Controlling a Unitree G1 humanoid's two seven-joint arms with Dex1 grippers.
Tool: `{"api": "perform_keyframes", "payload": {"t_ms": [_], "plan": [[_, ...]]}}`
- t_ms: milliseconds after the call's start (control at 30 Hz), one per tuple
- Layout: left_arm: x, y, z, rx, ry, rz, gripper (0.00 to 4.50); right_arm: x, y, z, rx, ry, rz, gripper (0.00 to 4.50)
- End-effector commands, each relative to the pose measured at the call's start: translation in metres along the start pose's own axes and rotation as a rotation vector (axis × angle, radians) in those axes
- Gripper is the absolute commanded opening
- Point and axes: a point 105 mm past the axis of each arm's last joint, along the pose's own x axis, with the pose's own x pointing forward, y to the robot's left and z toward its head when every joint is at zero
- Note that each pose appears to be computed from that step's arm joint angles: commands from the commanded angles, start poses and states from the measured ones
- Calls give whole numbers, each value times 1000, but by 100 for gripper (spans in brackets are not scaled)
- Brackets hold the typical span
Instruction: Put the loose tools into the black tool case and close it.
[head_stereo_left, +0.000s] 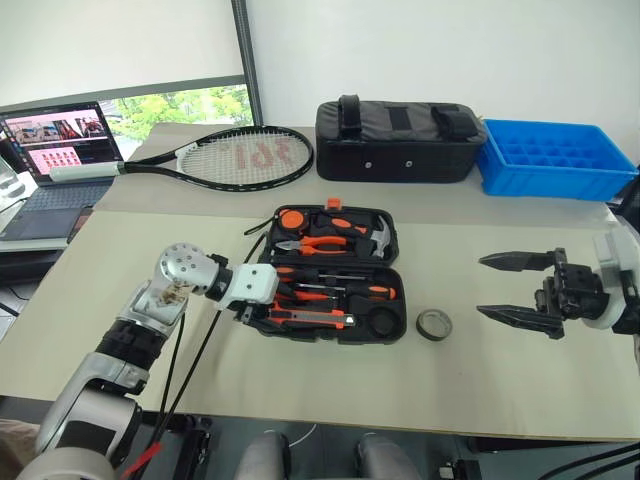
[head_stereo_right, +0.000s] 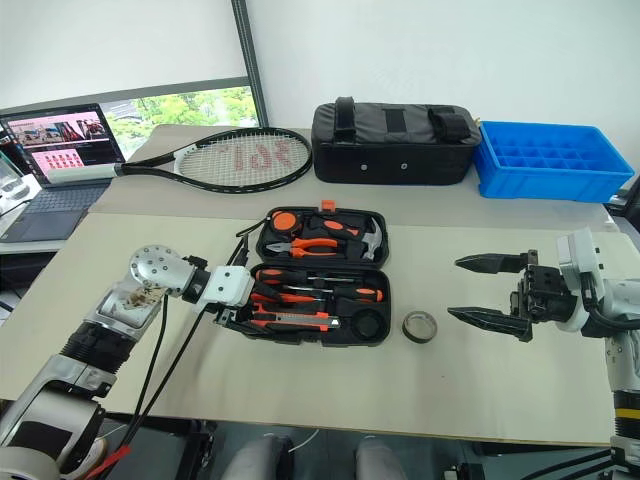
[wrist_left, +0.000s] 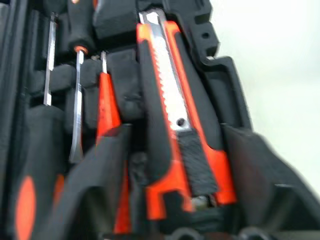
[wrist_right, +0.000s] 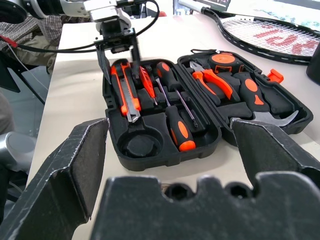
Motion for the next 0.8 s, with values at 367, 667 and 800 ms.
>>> {"api": "perform_keyframes", "payload": {"t_ms": [367,667,800], "plan": [[-18,17,41,-77,-269,103,344,0,-2,11,-47,-38,-12,450],[13,2,13,-102,-211,9,20,3,0,11,-43,-41,0,450],[19,6,0,-98,-167,-2,9,4,0,12,-45,-40,4,450]]}}
